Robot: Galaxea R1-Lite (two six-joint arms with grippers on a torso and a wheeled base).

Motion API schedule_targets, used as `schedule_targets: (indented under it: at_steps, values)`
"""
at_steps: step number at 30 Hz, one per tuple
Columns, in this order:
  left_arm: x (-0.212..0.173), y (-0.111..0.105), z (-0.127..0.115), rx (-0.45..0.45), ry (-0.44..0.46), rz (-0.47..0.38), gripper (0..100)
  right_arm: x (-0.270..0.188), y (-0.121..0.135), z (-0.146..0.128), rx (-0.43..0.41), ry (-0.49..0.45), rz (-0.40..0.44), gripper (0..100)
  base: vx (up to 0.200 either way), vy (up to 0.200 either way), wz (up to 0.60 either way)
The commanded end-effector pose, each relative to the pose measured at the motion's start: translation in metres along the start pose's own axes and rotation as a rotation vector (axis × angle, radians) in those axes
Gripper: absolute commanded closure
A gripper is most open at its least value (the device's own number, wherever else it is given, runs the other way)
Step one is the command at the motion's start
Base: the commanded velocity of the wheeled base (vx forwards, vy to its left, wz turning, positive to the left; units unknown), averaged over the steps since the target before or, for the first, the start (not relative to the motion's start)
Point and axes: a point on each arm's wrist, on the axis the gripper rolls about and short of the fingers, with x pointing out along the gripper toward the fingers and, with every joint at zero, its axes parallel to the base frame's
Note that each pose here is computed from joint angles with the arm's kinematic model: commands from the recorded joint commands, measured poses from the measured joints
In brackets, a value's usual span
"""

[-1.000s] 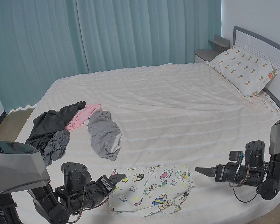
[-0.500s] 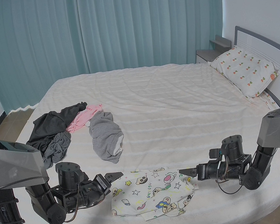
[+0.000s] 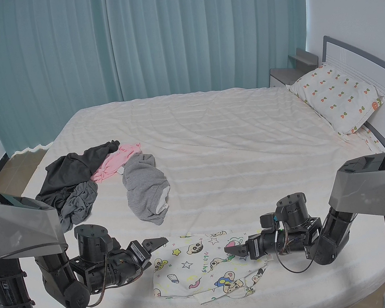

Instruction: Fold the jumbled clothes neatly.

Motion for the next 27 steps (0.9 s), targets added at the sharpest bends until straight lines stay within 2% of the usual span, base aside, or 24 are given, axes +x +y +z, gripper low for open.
schedule_targets:
  at_steps: [1, 2, 3, 10, 18, 21, 27]
  values:
    - [0.001, 0.001, -0.001, -0.001, 0.003, 0.005, 0, 0.004, 0.0, -0.006, -0.002, 0.02, -0.001, 0, 0.0, 0.0, 0.0]
    - [0.001, 0.001, -0.001, -0.001, 0.003, 0.005, 0, 0.002, 0.001, -0.006, -0.012, 0.021, 0.0, 0, 0.0, 0.0, 0.0]
    - [0.001, 0.001, -0.001, -0.001, 0.003, 0.005, 0, 0.002, 0.001, -0.006, -0.02, 0.019, -0.001, 100, 0.0, 0.0, 0.0]
    - [0.001, 0.001, -0.001, -0.001, 0.003, 0.005, 0, -0.011, 0.004, -0.007, -0.029, 0.008, -0.031, 100, 0.0, 0.0, 0.0]
    - [0.001, 0.002, -0.001, 0.0, 0.002, 0.007, 0, -0.032, 0.008, -0.016, -0.036, -0.005, -0.022, 100, 0.0, 0.0, 0.0]
    - [0.001, 0.002, -0.001, 0.0, 0.004, 0.008, 0, -0.044, 0.009, -0.026, -0.038, -0.009, -0.003, 100, 0.0, 0.0, 0.0]
    - [0.002, 0.003, -0.001, -0.001, 0.003, 0.011, 0, -0.066, 0.01, -0.052, -0.033, 0.056, 0.048, 100, 0.0, 0.0, 0.0]
